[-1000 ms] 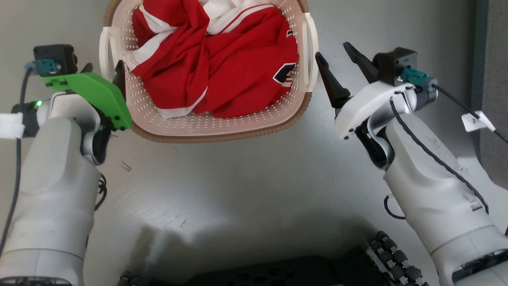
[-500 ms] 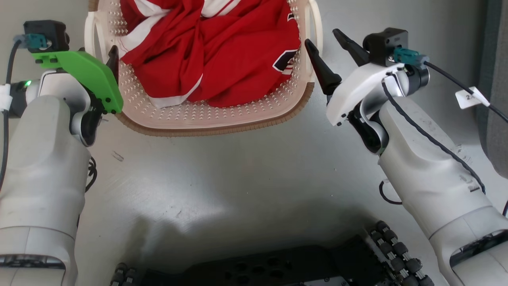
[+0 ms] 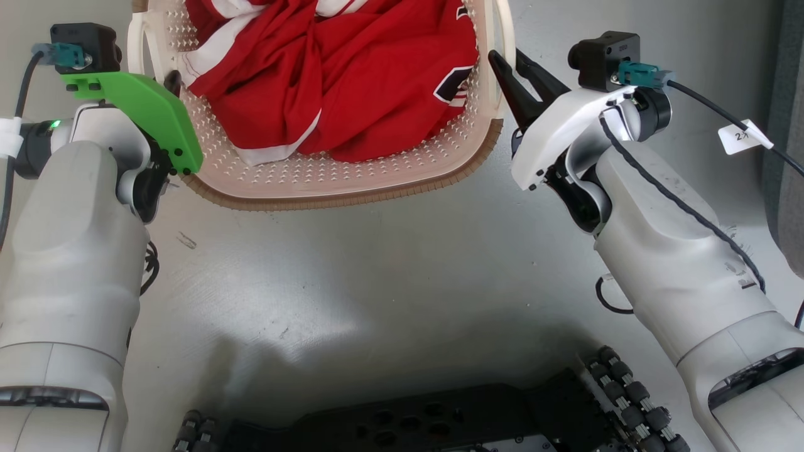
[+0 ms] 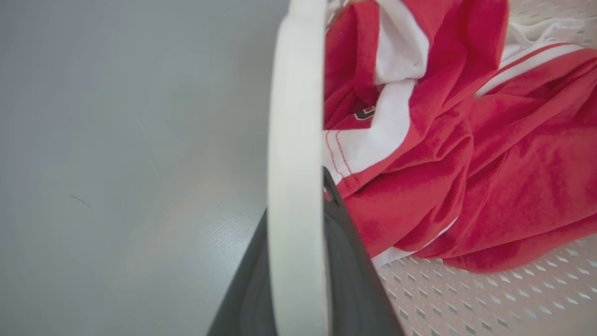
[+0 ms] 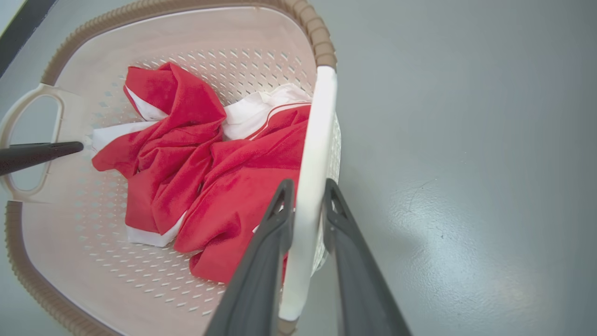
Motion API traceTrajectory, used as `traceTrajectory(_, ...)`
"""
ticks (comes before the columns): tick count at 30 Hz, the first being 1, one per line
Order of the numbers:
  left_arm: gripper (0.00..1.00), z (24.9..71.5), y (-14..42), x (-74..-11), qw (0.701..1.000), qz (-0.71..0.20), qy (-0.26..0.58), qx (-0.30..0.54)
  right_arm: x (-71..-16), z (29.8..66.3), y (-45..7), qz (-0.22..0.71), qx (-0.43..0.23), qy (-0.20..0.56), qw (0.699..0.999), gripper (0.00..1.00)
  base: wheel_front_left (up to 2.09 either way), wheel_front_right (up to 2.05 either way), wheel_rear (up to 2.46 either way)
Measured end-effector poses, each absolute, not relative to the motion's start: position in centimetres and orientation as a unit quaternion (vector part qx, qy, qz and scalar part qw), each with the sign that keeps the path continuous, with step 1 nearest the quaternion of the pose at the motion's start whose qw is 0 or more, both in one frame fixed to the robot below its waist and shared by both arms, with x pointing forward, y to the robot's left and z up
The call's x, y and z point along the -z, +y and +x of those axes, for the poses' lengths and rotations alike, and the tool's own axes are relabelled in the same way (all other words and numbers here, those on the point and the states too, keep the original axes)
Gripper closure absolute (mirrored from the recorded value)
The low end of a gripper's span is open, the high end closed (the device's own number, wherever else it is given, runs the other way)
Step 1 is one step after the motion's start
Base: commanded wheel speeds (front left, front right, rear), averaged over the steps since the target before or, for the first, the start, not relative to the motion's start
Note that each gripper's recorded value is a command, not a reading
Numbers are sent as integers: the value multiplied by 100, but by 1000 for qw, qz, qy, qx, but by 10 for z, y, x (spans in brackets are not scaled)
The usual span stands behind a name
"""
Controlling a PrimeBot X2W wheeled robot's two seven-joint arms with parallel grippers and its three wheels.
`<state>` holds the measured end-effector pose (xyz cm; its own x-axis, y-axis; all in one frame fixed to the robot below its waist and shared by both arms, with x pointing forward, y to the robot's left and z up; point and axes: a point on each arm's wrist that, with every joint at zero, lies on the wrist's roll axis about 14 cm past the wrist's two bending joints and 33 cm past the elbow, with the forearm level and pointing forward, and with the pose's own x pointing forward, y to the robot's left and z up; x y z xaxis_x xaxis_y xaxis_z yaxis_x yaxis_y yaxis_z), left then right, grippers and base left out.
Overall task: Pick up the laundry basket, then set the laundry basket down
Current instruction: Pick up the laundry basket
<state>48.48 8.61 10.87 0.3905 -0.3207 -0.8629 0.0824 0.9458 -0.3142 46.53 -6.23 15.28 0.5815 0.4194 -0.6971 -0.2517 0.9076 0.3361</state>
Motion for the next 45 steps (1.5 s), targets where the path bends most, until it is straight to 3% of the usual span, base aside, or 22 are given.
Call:
traceTrajectory(20, 100, 473, 67, -129, 809, -149, 556, 115, -156, 457, -81, 90, -158, 452, 873, 100, 0, 0, 0)
traceTrajectory(45, 100, 439, 50, -202, 772, -202, 591, 116, -214, 427, -95, 101, -132, 492, 855, 100, 0, 0, 0)
